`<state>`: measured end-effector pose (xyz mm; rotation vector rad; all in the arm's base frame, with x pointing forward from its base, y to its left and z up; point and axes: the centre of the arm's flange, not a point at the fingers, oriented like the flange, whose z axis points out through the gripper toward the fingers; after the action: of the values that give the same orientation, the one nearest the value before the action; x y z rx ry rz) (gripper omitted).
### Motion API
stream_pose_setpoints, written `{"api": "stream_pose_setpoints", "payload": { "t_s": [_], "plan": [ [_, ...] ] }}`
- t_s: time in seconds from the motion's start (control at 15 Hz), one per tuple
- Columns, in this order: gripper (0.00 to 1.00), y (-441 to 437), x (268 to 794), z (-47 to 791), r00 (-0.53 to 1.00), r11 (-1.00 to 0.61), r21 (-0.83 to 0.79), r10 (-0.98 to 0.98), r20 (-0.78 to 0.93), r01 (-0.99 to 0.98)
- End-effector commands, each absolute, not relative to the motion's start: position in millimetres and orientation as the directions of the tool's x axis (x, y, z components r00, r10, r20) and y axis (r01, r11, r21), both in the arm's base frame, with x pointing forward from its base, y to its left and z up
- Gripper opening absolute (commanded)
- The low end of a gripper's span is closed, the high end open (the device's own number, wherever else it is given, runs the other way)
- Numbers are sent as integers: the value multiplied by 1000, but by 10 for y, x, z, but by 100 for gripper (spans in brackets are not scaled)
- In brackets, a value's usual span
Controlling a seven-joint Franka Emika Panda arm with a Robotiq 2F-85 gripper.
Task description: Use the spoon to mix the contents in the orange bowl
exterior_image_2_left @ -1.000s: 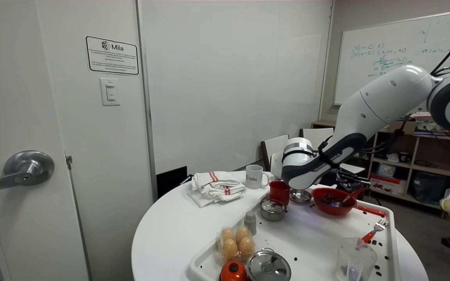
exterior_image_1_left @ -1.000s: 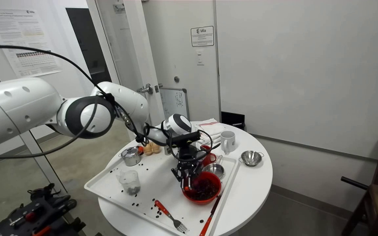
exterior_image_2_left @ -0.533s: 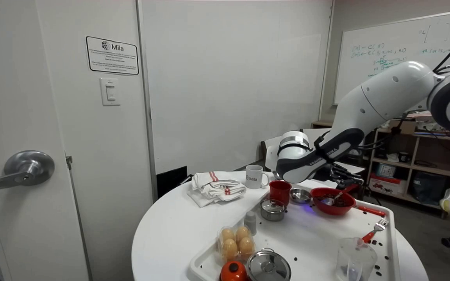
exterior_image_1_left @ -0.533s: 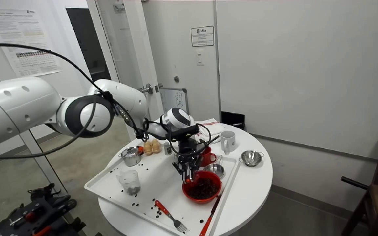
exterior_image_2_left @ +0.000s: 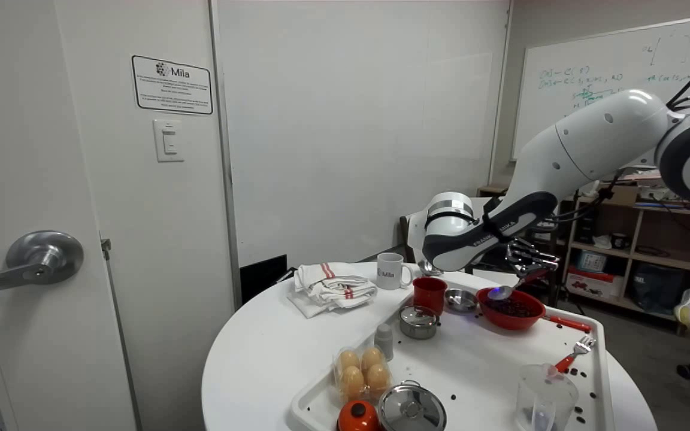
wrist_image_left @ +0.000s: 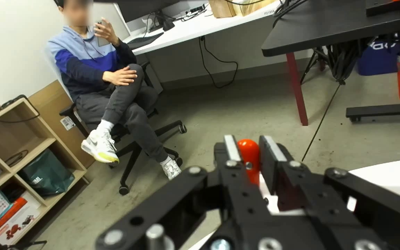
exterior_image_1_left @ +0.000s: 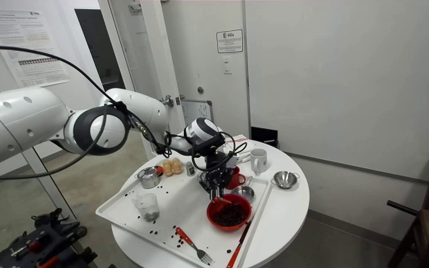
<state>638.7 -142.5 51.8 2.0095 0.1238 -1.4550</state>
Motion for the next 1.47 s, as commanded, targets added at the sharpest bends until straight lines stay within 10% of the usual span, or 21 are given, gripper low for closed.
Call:
{"api": "stream_pose_setpoints", "payload": {
  "t_s": [0.0, 0.73, 1.4],
  "plan": [
    [8, -1416, 6378, 669, 387, -764, 509, -364, -847, 397],
    [8, -786, 6125, 1501, 717, -738, 625, -291, -634, 254],
    [8, -828, 5887, 1420, 856, -930, 367, -177, -485, 16]
  ]
}}
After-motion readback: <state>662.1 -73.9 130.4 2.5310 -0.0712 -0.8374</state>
